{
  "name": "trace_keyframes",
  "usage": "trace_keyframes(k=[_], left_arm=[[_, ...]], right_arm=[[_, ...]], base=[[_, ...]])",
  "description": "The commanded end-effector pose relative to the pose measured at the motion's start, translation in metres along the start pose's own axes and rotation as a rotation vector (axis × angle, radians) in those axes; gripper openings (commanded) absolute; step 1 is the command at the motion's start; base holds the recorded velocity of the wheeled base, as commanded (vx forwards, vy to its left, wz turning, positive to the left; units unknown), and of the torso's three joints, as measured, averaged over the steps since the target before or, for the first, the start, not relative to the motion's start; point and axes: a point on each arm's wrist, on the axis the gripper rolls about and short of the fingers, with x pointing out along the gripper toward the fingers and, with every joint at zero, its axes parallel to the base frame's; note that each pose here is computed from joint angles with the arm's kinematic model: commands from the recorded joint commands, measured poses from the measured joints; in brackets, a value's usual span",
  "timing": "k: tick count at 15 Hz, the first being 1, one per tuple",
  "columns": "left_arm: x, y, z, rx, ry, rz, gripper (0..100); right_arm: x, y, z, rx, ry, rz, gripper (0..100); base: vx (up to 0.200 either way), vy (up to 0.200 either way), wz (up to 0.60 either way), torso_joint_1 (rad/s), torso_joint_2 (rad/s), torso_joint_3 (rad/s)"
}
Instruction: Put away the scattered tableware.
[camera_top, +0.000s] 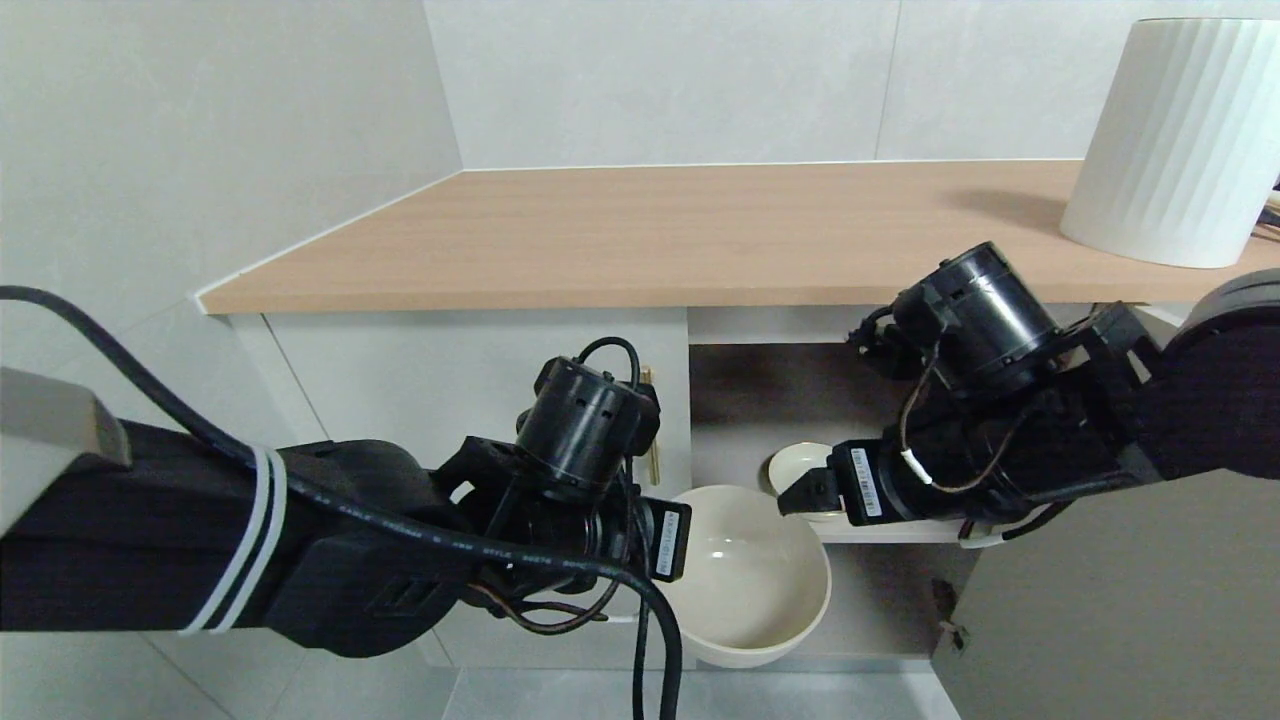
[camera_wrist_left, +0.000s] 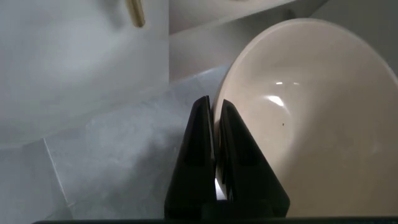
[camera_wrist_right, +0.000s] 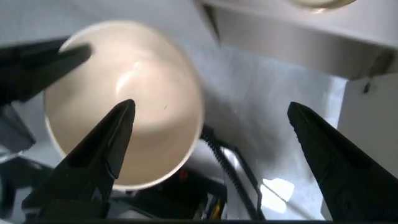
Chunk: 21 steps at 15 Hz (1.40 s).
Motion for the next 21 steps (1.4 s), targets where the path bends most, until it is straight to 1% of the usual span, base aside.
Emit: trace_keyframes(k=[1,4,7,8,13,21], left_arm=[[0.007,-0.001,-0.003,0.0,0.008,0.007,0],[0.004,-0.001,0.0,-0.004,-0.01,0.005,0],[0.002,0.0,0.0,-0.003,-0.019,0.017,0],[0.002,0.0,0.0,-0.005,-0.019,0.017,0],[-0.003,-0.001,0.002,-0.006,-0.031,0.011,0],[-0.001,-0.001,0.002,-0.005,-0.027,0.012,0]], right_arm=[[0.024,0.007,-0.009,-0.021,0.071,-0.011,100],[0.034,0.008,-0.012,-0.024,0.097,-0.021,100],[0.037,0.008,-0.012,-0.023,0.1,-0.022,100],[0.038,0.008,-0.013,-0.025,0.103,-0.024,0],[0.045,0.008,-0.013,-0.024,0.115,-0.03,0],[0.044,0.008,-0.013,-0.024,0.114,-0.029,0]], base=[[0.0,0.0,0.0,0.0,0.0,0.0],[0.0,0.0,0.0,0.0,0.0,0.0],[0.0,0.0,0.0,0.0,0.0,0.0],[0.0,0.0,0.0,0.0,0.0,0.0],[0.0,0.0,0.0,0.0,0.0,0.0],[0.0,0.0,0.0,0.0,0.0,0.0]])
